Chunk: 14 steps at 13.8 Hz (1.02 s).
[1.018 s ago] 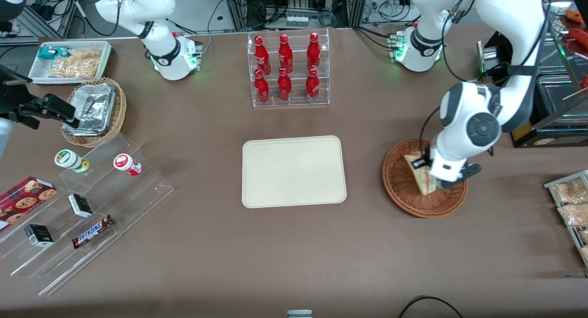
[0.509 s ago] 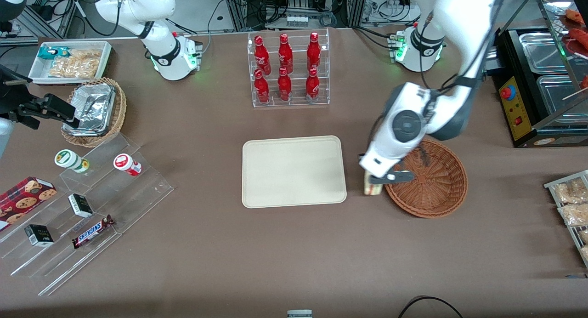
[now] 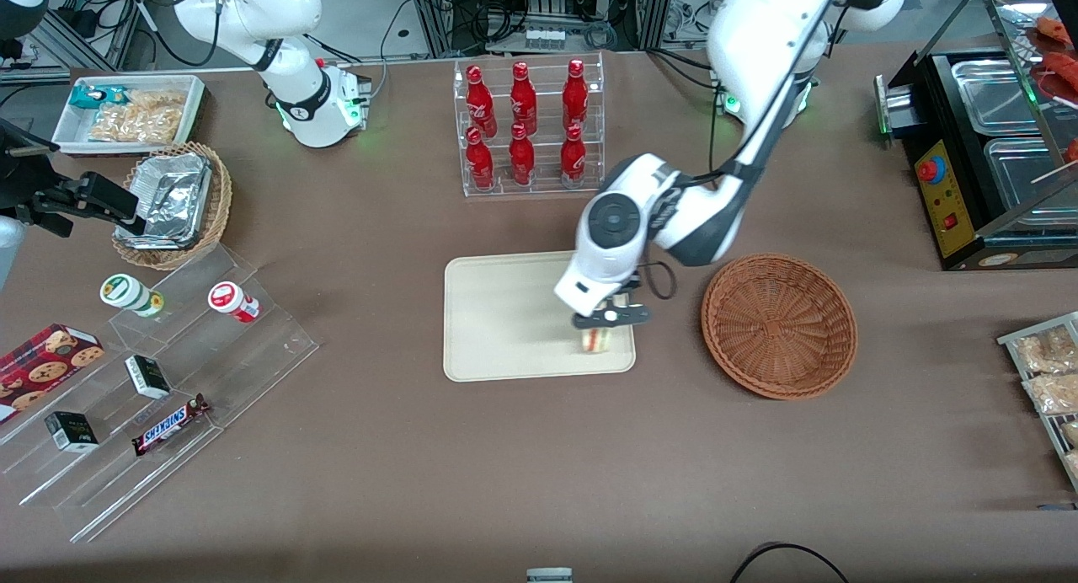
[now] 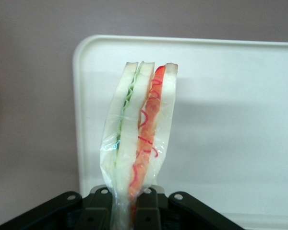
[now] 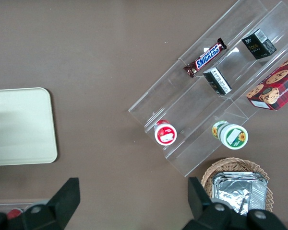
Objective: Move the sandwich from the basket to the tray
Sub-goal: 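Lift the sandwich and carry it with the left gripper over the cream tray, then lower the sandwich onto the tray and open the left gripper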
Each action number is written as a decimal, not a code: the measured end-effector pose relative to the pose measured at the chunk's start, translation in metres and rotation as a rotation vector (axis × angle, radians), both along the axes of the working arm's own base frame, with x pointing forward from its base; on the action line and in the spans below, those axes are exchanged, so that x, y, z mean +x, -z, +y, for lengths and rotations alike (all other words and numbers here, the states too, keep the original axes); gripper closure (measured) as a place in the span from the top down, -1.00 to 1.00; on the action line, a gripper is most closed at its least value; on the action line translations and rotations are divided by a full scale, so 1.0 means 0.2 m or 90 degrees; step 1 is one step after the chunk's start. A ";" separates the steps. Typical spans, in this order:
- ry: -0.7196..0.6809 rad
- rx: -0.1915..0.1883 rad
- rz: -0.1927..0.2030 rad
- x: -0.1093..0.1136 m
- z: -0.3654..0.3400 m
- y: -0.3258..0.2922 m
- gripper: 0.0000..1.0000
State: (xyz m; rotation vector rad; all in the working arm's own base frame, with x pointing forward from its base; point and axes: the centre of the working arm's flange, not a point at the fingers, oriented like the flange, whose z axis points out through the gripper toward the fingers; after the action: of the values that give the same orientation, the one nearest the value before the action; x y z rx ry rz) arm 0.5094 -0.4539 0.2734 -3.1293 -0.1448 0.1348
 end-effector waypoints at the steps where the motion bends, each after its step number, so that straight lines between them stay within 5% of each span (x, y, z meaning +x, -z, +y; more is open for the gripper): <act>1: -0.005 -0.001 -0.001 -0.03 -0.08 0.02 -0.70; 11: -0.027 0.001 0.007 -0.15 -0.42 0.25 -0.70; 14: -0.030 -0.006 -0.002 -0.12 -0.42 0.21 -0.18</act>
State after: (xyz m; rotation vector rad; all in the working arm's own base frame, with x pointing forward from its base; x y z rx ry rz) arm 0.4857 -0.5378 0.2305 -3.1360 -0.2187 0.1309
